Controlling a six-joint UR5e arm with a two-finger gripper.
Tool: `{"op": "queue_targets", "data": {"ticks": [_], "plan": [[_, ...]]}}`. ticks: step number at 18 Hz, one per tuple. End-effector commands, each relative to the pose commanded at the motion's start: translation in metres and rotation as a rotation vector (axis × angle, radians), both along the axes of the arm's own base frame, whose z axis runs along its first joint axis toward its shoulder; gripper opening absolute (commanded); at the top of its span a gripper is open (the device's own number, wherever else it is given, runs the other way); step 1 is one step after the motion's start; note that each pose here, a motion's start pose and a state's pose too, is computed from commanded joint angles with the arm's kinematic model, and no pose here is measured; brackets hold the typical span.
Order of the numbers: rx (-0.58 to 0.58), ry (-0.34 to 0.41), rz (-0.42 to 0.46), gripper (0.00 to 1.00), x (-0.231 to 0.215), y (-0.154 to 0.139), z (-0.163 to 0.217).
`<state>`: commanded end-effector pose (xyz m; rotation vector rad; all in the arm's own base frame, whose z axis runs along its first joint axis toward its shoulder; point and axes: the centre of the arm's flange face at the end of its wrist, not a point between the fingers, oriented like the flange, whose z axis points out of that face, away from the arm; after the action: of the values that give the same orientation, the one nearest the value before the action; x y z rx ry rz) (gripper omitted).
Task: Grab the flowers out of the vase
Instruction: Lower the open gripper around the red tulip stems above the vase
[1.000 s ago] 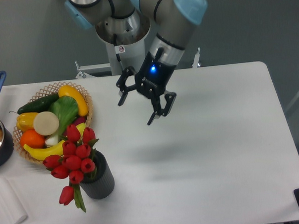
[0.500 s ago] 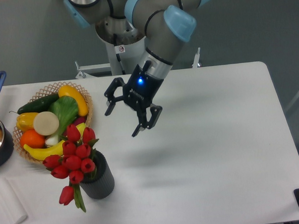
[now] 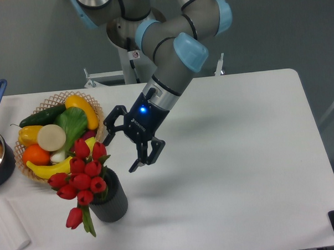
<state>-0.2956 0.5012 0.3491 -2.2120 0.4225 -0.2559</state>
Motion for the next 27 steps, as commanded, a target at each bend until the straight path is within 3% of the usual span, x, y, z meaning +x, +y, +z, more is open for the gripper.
{"op": "queue_targets", "data": {"ticks": [7, 27], "plan": [[0.017, 0.016, -0.034, 1.00, -0.004, 0.031, -0.001], [-0.032, -0.056, -0.015, 1.00, 0.015, 0.051, -0.011]]}}
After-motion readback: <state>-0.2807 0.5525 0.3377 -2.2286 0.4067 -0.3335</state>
